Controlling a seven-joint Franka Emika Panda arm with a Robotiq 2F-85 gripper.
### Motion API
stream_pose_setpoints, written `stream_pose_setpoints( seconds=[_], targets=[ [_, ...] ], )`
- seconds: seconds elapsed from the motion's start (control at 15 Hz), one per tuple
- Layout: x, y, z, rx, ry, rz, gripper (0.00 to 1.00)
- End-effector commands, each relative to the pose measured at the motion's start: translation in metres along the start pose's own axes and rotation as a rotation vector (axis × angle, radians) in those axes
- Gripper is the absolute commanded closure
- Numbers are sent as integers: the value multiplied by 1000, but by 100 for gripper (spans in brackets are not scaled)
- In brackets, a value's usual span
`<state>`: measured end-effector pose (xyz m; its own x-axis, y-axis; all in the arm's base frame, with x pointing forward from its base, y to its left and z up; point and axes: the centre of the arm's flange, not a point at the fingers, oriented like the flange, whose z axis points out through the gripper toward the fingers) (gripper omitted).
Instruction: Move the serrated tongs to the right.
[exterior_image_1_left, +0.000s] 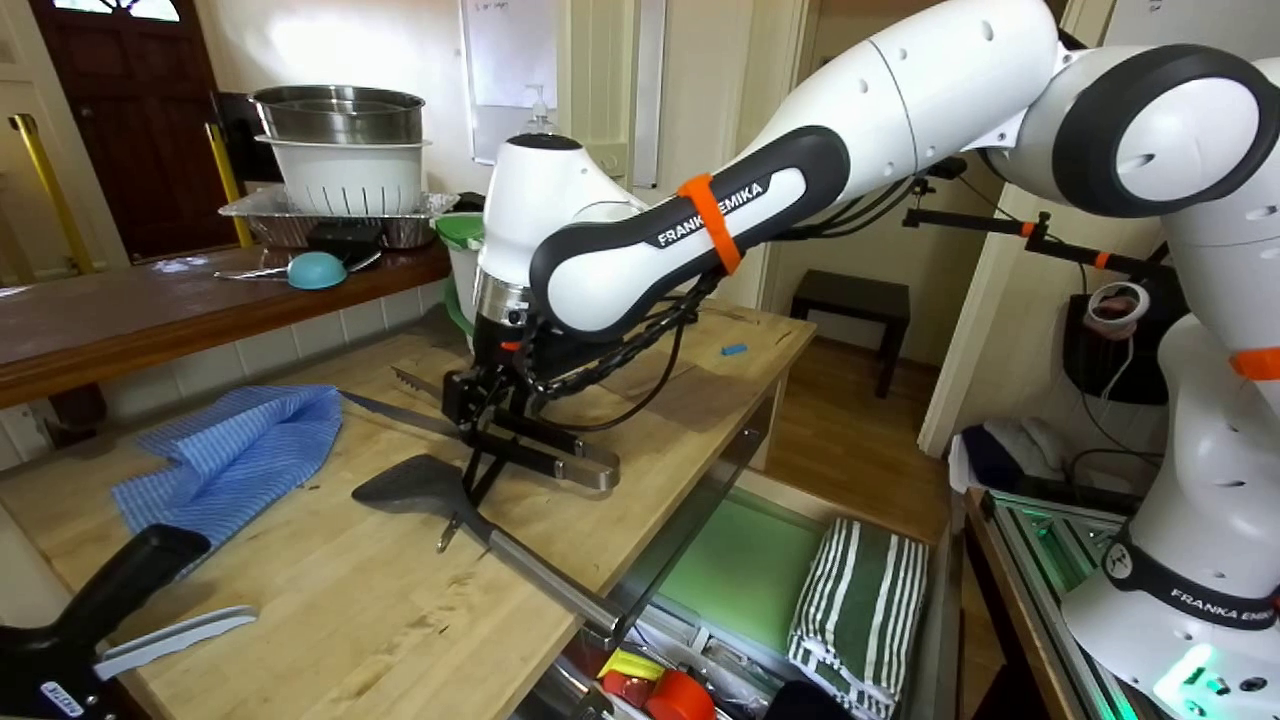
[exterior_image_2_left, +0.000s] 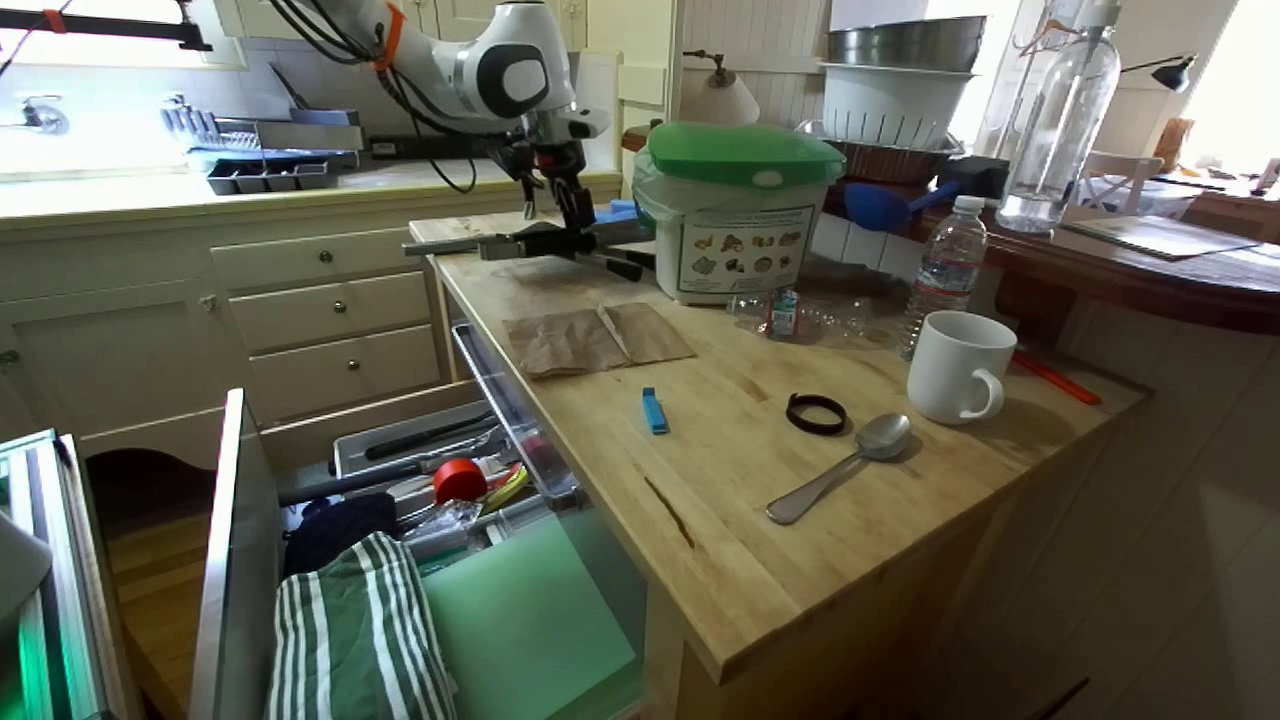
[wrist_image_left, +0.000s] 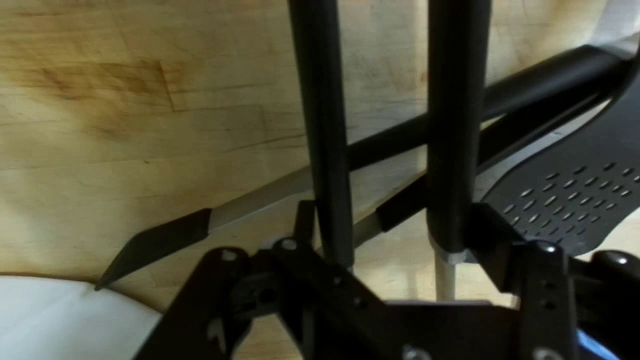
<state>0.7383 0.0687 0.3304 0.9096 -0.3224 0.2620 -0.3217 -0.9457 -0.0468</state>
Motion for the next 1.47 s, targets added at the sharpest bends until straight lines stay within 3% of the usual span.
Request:
stream_pose_setpoints(
  seconds=[0.0, 0.27, 0.47, 0.67, 0.93, 1.2, 1.4],
  targets=[
    [5, -11, 9, -24, -41, 26, 55],
    [3, -17, 10, -25, -48, 29, 79],
    [-2, -20, -12, -14, -46, 36, 87],
    [-12, -24, -51, 74, -84, 26, 87],
    [-18, -30, -78, 84, -47, 42, 87],
    [-25, -32, -64, 42, -68, 35, 87],
    [-30, -34, -27, -2, -69, 29, 87]
  ],
)
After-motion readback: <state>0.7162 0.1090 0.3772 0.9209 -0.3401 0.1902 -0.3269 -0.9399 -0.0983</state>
